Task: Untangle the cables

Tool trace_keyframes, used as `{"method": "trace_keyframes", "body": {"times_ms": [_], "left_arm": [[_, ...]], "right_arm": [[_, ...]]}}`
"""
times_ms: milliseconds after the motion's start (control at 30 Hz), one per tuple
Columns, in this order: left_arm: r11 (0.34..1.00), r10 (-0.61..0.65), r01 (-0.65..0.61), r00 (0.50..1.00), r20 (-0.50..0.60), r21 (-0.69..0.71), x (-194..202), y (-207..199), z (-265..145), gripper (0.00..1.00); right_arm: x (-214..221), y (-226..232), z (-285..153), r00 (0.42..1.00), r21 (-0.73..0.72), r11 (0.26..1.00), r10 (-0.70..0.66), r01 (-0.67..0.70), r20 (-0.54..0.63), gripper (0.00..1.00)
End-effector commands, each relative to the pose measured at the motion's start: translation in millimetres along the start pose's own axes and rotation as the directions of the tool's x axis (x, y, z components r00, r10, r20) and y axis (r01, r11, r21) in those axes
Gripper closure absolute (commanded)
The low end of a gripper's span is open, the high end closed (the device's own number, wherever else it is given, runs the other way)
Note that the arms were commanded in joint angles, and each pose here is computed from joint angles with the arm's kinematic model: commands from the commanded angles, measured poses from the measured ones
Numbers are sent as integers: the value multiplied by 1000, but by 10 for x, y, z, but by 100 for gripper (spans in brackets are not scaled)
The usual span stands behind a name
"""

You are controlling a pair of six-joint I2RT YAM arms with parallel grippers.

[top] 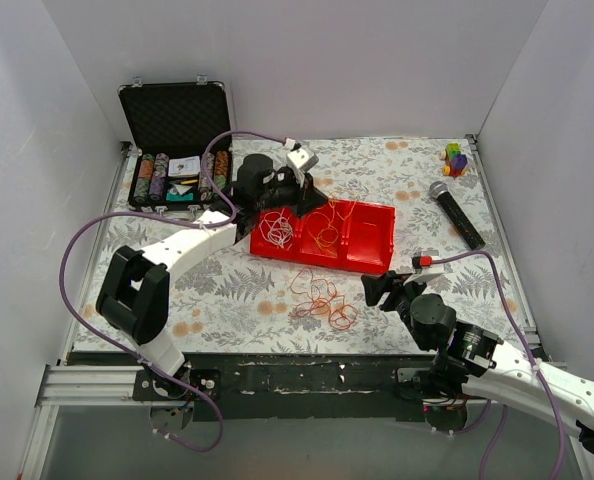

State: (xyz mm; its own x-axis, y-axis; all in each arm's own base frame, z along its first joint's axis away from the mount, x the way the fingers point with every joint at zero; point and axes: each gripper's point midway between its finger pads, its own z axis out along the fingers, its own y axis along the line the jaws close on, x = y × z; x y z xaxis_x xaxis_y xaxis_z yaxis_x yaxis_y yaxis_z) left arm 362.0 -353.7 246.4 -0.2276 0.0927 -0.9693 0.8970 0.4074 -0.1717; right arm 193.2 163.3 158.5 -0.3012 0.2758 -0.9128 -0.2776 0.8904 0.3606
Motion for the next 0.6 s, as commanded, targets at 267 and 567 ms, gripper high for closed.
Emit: {"method": "trace_keyframes", "body": {"times_ms": [267, 567], "left_arm": [[898, 182, -269, 948, -262, -348, 729, 647, -117, 100], [929, 235, -313, 910, -341, -197, 998, 418, 295, 100]], "right_arm": [[-291, 67, 3, 995, 4, 999, 49, -50, 83, 29], [-317, 78, 8, 995, 5, 999, 44, -45, 86, 29]]}}
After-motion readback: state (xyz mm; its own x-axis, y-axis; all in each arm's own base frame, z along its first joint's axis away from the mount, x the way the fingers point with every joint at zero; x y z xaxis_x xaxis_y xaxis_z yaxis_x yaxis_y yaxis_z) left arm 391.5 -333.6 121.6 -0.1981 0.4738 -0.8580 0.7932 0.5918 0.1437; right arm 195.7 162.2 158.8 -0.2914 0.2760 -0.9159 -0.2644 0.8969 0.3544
